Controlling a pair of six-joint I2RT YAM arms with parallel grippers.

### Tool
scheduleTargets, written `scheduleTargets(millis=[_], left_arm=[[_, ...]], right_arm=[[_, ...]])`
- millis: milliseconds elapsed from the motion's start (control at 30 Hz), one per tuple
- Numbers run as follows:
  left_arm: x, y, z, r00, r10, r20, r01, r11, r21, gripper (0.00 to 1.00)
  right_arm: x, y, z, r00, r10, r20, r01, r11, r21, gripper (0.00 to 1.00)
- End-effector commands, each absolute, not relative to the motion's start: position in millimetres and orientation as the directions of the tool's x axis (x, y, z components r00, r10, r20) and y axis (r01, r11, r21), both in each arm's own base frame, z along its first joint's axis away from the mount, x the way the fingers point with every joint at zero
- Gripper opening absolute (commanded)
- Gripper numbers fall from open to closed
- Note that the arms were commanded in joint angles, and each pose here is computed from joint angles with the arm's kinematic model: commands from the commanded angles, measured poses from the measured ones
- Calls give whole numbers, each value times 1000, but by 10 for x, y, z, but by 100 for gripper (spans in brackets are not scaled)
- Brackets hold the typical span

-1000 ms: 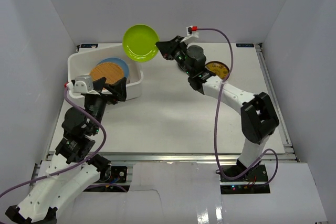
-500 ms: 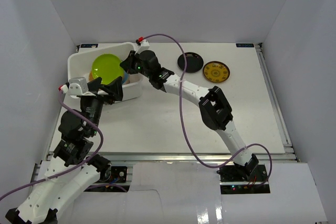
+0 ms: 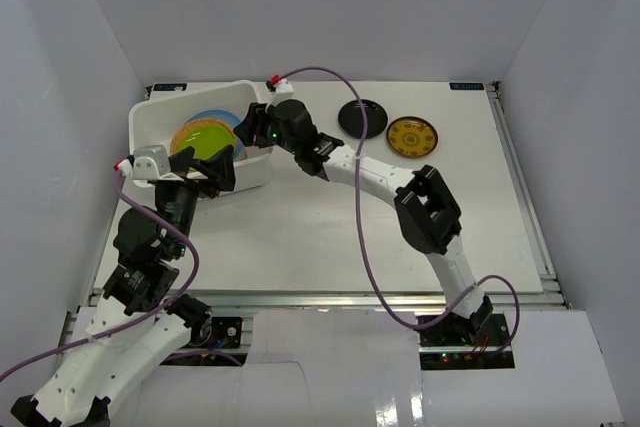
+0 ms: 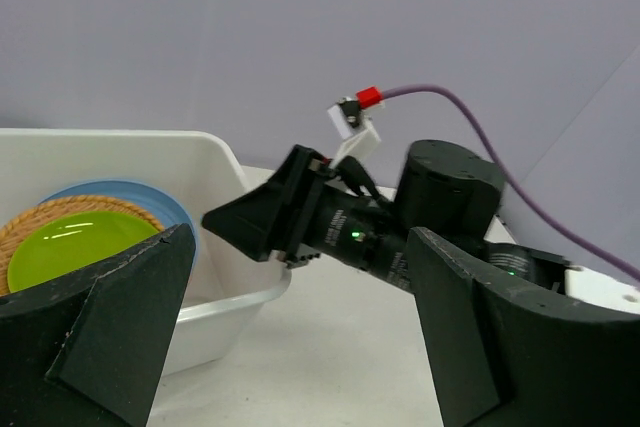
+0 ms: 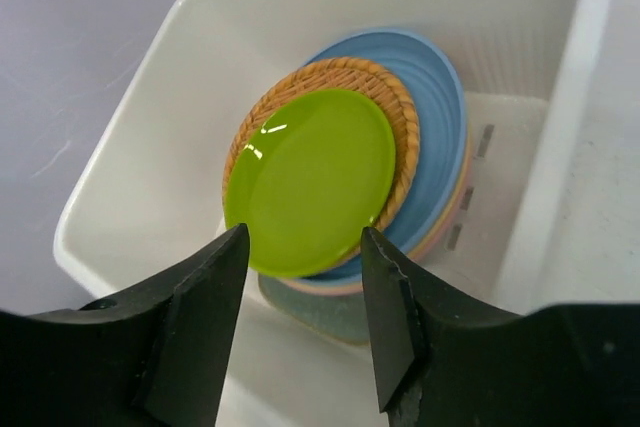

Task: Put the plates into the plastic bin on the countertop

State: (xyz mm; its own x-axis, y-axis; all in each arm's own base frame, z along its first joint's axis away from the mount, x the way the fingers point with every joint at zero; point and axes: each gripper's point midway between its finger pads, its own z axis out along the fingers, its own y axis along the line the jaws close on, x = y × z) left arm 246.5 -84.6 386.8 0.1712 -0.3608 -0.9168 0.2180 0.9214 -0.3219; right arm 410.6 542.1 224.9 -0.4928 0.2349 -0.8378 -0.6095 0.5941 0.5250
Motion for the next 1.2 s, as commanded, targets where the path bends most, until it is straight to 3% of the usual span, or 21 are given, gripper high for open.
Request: scheduleTargets(millis=[0,33,133,300,500,900,1033,1133,1167], left_arm=[[2476,-838,3857,168,-353,-921,212,925,-316,98],[2473,-844,3858,168,-353,-920,217,924,-315,98],[2485,-850,3846,164,-349,-923,213,926,-312,98],[2466,-883,3861,161,-359,-919,236,919,-317,98],[2416,-869,3909,176,-369,-913,249,914,-322,98],[2437,-887,3887,167,-359,-919,249,917,-313,98],[2437,-894,3894,163,-360,-919,252,915,-314,98],[2460,-890,3861,162,-350,-923,242,920,-307,98],[2461,-881,3877,162,-350,-922,238,921,-308,98]], right_arm=[[4177,4800,3452,-290,396,-871,-647,590,483,54],[4221,4624,3149,-308,371,-876,-610,630,481,53],[4567,3736,3042,-280,456,-845,-465,706,535,52],[4837,1900,2070,-279,603,-747,-78,761,643,52],[4851,677,1239,-277,648,-710,213,762,612,54],[5004,290,383,-354,764,-539,379,644,665,55],[5108,332,329,-344,802,-488,376,594,711,39],[5132,300,338,-307,827,-472,385,561,733,14],[5136,282,413,-292,829,-477,378,558,739,12]])
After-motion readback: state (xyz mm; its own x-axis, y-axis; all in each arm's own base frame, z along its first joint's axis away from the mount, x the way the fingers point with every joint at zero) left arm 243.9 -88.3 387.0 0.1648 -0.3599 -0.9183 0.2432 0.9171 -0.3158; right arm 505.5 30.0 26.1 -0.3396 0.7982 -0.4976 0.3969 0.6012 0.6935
